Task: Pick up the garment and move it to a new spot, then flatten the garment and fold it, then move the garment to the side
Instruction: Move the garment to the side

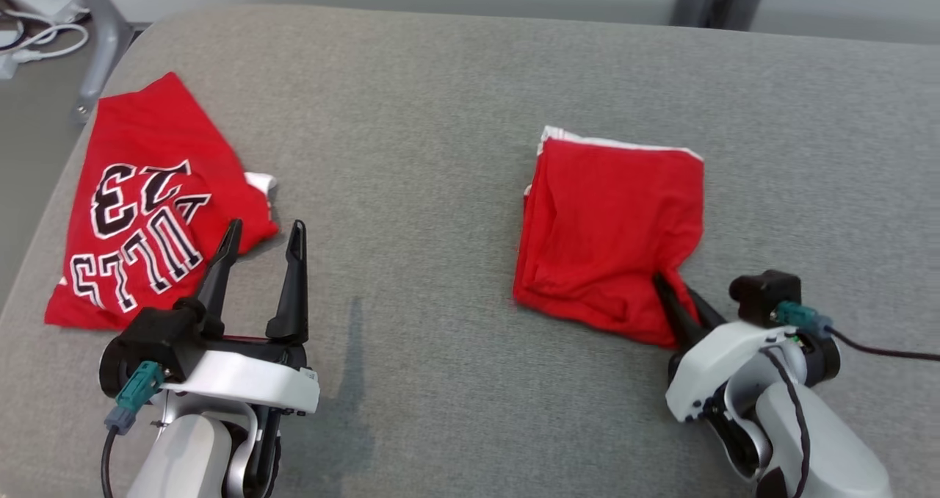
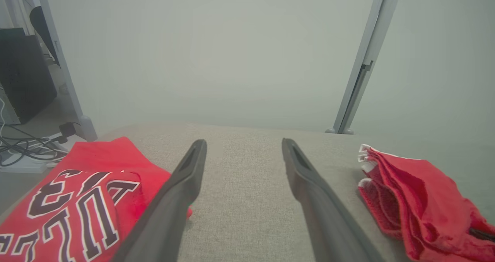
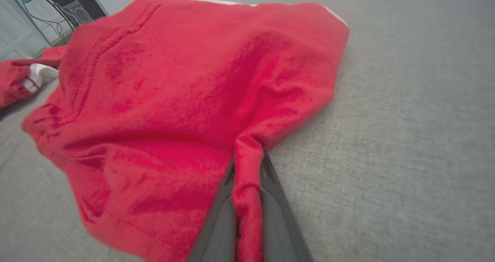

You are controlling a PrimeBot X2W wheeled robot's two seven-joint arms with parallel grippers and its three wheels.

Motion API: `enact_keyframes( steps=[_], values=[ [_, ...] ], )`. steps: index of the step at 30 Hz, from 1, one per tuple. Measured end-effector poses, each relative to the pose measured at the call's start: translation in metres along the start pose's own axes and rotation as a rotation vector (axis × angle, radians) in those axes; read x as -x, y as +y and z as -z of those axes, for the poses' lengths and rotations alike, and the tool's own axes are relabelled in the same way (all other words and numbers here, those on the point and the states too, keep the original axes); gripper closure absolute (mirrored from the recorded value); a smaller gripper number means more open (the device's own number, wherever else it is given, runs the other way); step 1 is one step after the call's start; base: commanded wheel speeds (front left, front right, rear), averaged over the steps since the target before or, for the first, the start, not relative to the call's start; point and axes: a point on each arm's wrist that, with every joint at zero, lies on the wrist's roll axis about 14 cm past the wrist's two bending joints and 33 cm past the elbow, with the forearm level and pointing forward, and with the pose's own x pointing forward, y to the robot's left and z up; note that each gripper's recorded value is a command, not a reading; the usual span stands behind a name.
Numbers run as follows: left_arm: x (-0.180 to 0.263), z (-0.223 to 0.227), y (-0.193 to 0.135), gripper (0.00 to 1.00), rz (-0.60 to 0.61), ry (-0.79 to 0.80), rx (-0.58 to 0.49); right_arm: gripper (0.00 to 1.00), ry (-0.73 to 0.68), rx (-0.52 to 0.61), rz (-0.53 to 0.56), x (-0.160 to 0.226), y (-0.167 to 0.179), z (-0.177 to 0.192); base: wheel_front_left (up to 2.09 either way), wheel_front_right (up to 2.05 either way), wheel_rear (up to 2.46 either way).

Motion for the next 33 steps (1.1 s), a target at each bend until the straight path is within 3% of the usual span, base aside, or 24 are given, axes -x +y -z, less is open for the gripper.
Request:
enact_keyframes(
  steps=[7, 16, 22, 26, 33],
  values=[
    [-0.007, 0.000, -0.030, 0.00, 0.088, -0.007, 0.023, 1.00, 0.013, 0.048, 0.043, 0.040, -0.017, 0.011, 0.00, 0.00, 0.00],
    [-0.023, -0.001, -0.087, 0.00, 0.254, -0.004, 0.051, 1.00, 0.013, 0.082, 0.176, 0.094, -0.063, 0.011, 0.00, 0.00, 0.00],
    [-0.036, 0.003, -0.116, 0.00, 0.340, 0.008, 0.042, 1.00, 0.019, 0.195, 0.215, 0.109, -0.090, -0.003, 0.00, 0.00, 0.00],
    [-0.049, 0.012, -0.130, 0.00, 0.384, 0.026, 0.029, 1.00, 0.006, 0.282, 0.268, 0.116, -0.126, -0.023, 0.00, 0.00, 0.00],
    [-0.080, 0.024, -0.159, 0.00, 0.483, 0.025, 0.000, 1.00, 0.018, 0.408, 0.466, 0.148, -0.223, -0.061, 0.00, 0.00, 0.00]
  ],
)
